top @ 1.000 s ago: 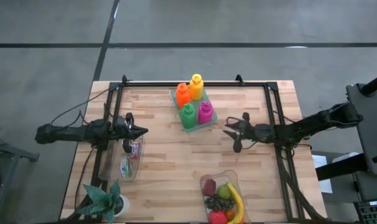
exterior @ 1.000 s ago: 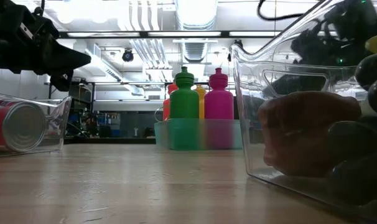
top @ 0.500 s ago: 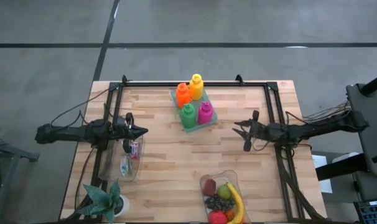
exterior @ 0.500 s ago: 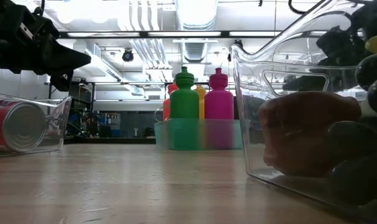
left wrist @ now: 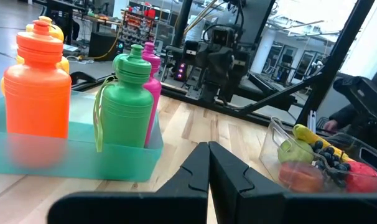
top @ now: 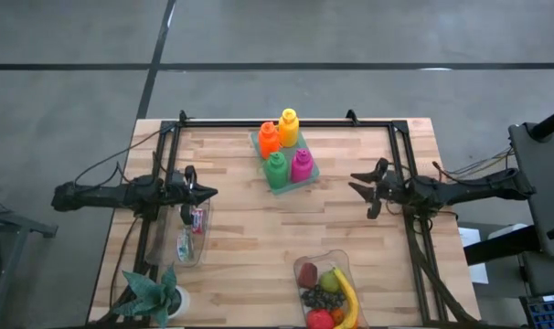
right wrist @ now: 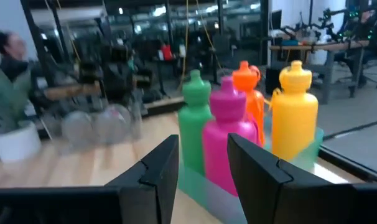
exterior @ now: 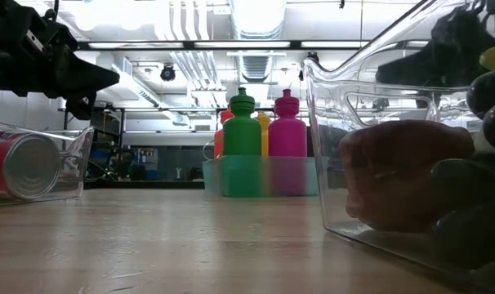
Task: Pick & Place Food Item
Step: Return to Home Position
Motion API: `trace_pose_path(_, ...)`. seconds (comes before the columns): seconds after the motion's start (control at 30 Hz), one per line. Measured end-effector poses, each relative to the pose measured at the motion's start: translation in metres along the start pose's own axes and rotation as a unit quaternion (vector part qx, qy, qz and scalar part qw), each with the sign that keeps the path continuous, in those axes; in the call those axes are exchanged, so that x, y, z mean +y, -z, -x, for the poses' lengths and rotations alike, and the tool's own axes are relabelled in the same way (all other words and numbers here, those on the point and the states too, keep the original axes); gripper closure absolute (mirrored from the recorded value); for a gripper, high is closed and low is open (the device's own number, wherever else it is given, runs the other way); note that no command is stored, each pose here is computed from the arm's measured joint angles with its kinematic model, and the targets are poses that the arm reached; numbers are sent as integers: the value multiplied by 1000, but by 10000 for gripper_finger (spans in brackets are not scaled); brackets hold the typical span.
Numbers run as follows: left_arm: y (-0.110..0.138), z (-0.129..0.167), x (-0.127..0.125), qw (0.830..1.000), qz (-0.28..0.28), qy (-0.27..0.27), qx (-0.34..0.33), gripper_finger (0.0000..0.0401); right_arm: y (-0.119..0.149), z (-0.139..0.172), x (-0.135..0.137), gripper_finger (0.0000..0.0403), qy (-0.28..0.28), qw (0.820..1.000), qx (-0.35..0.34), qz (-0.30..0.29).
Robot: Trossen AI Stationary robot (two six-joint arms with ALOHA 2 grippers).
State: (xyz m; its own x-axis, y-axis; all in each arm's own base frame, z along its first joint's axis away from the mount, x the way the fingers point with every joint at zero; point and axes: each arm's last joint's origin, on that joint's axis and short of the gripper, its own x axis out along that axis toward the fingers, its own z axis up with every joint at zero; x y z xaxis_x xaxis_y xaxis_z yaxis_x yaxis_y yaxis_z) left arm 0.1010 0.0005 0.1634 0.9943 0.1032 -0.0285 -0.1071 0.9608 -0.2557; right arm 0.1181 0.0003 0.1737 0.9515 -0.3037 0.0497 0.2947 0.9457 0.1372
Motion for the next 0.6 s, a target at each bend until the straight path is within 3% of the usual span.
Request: trace_pose_path(0.6, 0, 0, 0, 1000, 0, 0, 0, 395, -31, 25, -8, 269, -16, 986, -156, -61)
